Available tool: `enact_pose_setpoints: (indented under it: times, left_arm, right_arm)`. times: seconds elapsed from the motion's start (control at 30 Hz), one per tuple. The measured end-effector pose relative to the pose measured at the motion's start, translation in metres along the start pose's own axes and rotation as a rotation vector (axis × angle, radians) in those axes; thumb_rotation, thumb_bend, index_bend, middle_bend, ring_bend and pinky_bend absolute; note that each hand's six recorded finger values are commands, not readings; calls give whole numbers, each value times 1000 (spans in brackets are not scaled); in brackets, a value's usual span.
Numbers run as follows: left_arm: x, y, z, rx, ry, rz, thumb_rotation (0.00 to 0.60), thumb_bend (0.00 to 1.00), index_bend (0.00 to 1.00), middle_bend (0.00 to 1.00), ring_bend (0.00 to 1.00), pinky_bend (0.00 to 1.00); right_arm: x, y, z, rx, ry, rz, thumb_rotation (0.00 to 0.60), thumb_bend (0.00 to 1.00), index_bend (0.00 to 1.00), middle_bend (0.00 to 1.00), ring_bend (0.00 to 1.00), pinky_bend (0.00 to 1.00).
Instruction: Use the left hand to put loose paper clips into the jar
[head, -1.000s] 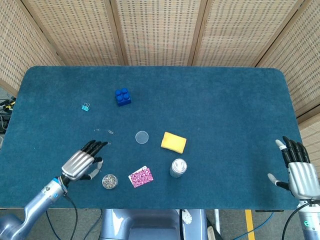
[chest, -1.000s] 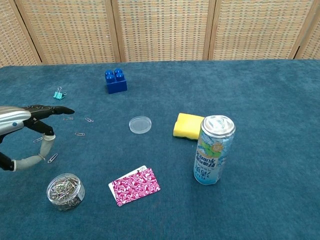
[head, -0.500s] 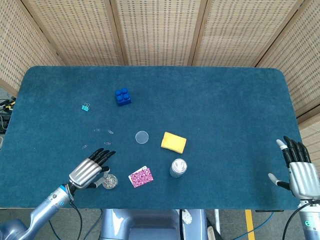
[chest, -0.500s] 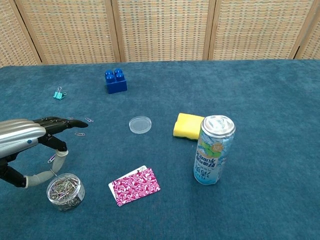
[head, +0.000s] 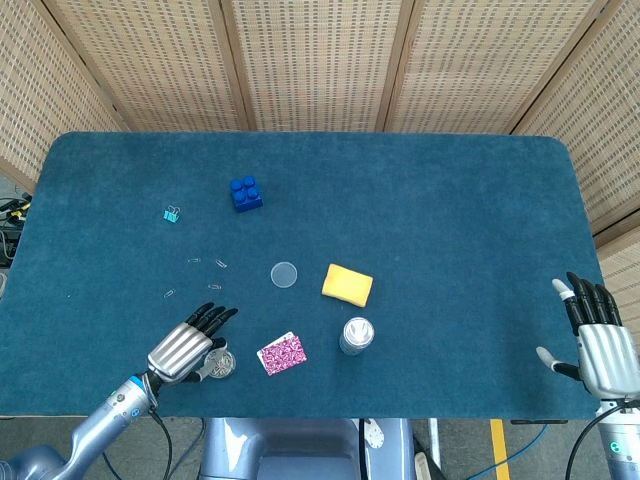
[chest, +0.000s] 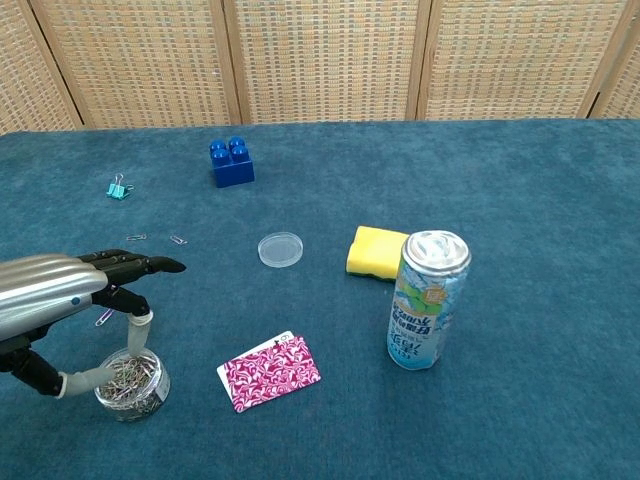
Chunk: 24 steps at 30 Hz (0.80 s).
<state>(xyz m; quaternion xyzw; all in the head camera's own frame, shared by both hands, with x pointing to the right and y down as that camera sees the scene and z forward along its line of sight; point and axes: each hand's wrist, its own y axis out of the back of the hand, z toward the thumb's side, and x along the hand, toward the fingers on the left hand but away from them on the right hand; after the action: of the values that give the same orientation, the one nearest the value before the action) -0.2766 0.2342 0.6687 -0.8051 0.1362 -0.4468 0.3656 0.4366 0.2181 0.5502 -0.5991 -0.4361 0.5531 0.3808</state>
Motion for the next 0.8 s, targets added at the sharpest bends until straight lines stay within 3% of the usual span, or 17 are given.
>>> enact_pose_setpoints:
  times: [0.23,0.4,0.57,0.8]
  left_arm:
    - [-3,7,-4,-12,23,-7,600,208,351,0,0,0]
    - [-4,20,-10,-37,42,40,600,207,375,0,0,0]
    - [-1,40,-36,-62,109,109,600,209,404,0,0,0]
    - [5,46,-86,-78,233,129,600,229,452,0,0,0]
  right_arm:
    - [0,1,0,-1,0,-1,600,0,63,0,0,0]
    - [0,1,0,-3,0,-2,600,0,63,0,0,0]
    - [1,1,0,-3,2,-1,600,0,63,0,0,0]
    - [1,1,1,-1,2,-1,600,0,63,0,0,0]
